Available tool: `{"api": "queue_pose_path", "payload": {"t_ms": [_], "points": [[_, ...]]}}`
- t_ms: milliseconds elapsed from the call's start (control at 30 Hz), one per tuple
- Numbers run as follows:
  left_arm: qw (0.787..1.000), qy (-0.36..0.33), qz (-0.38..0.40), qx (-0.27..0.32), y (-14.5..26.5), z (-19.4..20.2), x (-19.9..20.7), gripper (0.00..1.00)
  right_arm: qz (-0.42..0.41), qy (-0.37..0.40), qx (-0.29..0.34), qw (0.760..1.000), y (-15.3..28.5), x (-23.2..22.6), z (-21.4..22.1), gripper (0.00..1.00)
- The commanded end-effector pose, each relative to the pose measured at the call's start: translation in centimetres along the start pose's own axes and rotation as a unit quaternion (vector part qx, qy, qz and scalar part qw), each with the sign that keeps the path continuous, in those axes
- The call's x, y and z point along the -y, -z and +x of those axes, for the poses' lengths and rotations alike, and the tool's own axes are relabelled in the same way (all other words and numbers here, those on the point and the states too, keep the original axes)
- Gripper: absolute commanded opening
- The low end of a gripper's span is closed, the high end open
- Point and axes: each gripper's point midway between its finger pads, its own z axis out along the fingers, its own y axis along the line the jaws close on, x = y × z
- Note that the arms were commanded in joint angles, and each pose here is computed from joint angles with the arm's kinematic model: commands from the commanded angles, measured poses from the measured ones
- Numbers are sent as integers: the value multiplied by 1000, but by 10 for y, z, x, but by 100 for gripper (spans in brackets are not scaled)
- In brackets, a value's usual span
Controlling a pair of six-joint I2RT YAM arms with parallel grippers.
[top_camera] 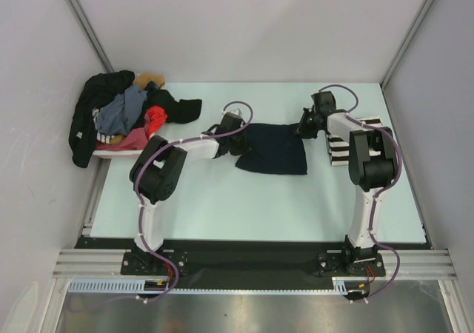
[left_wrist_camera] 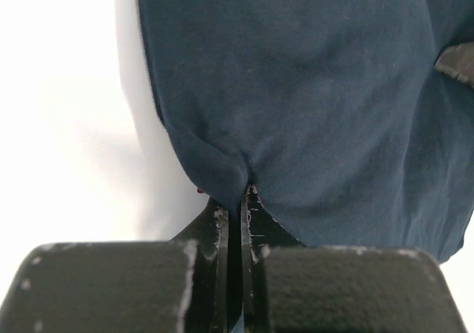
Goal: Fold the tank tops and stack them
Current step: Neatly place the folded tank top to the corner
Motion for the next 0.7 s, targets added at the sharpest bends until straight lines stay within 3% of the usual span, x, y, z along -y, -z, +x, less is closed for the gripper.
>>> {"api": "queue_pose_path", "payload": {"t_ms": [0,433,667], "points": [[999,-1,36,-13,1,16,43,0,-8,12,52,999,44,-15,-33,0],[990,7,139,39,3,-3,154,0,-2,-6,82,997,91,-7,-58,0],[986,4,155,60,7,-3,176,0,0,-1,105,994,118,-8,-67,0]]}}
